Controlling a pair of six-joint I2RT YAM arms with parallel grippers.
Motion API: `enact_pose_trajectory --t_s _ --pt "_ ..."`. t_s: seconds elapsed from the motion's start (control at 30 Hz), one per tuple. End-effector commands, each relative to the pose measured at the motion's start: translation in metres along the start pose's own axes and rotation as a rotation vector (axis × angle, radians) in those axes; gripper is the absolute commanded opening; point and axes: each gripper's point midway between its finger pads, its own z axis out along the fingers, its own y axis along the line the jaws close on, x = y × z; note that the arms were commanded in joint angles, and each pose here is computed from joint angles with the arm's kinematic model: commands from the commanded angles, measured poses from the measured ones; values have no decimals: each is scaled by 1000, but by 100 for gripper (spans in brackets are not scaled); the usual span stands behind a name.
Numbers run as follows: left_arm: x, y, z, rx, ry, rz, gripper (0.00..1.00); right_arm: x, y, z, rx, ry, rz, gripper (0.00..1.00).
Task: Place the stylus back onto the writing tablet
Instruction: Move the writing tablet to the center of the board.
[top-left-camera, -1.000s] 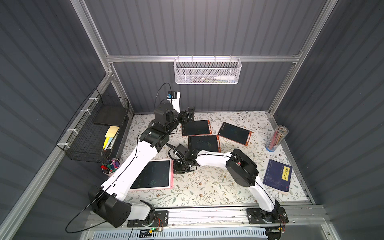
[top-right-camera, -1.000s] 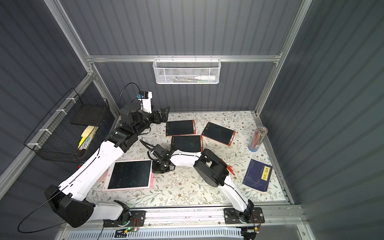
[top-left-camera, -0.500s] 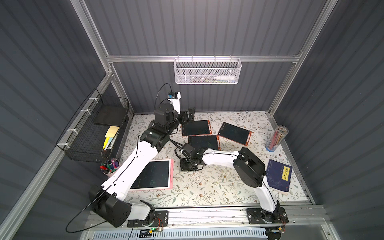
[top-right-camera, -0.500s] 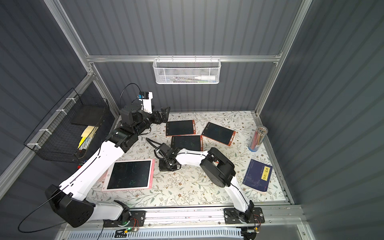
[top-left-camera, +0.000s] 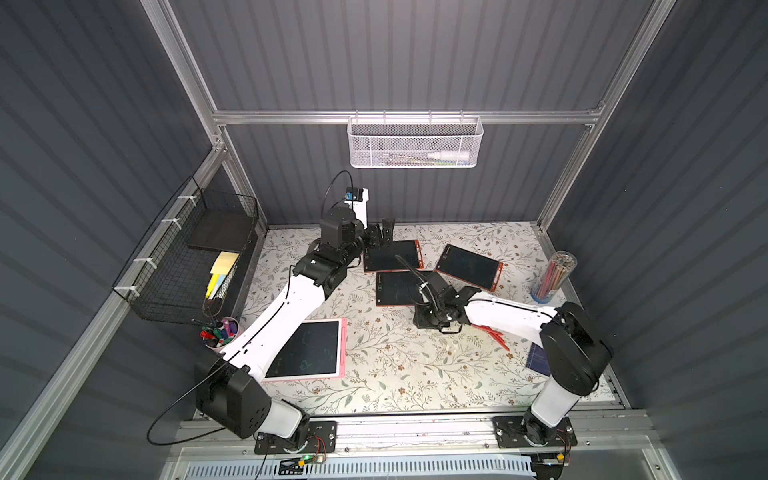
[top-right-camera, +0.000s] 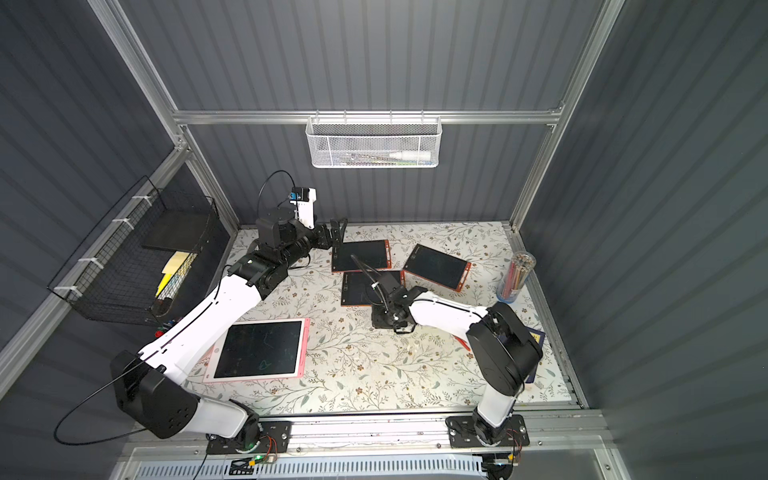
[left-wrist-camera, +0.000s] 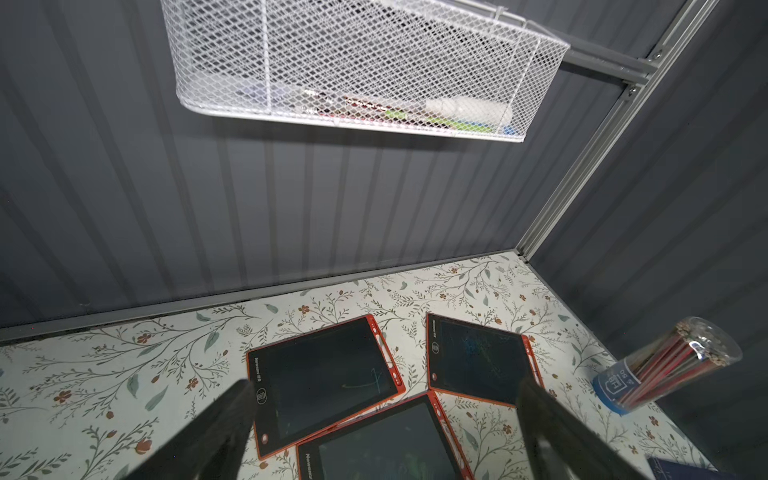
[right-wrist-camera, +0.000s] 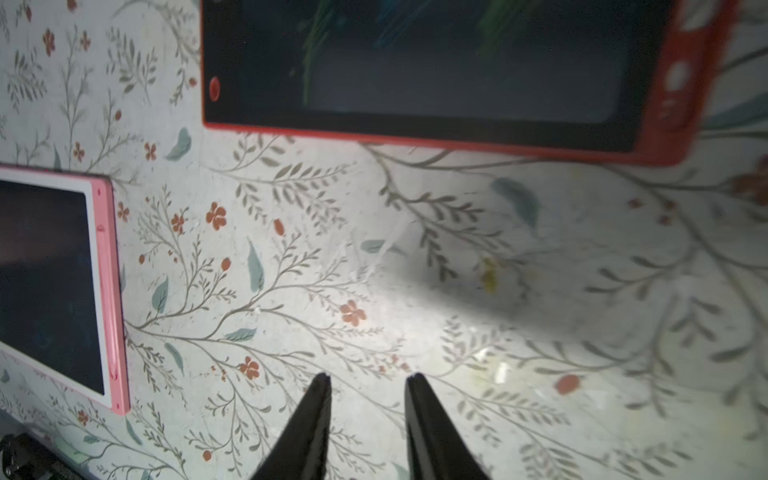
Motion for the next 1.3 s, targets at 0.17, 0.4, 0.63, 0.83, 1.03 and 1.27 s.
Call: enact_pose_trajectory --t_s 0.17,0.4,0.63,0.83,1.03,1.27 --pt "85 10 42 51 127 -71 99 -49 -62 -16 75 -96 96 36" --pt "125 14 54 75 184 18 99 -73 -95 7 218 -38 92 28" --pt "149 20 49 70 254 159 99 -91 -105 30 260 -31 90 26" --pt "163 11 43 141 269 160 99 -105 -104 40 269 -31 86 25" --pt "160 11 36 132 263 138 99 -109 -110 52 305 -5 62 24" --pt "120 6 23 120 192 113 99 -103 -118 62 337 30 46 20"
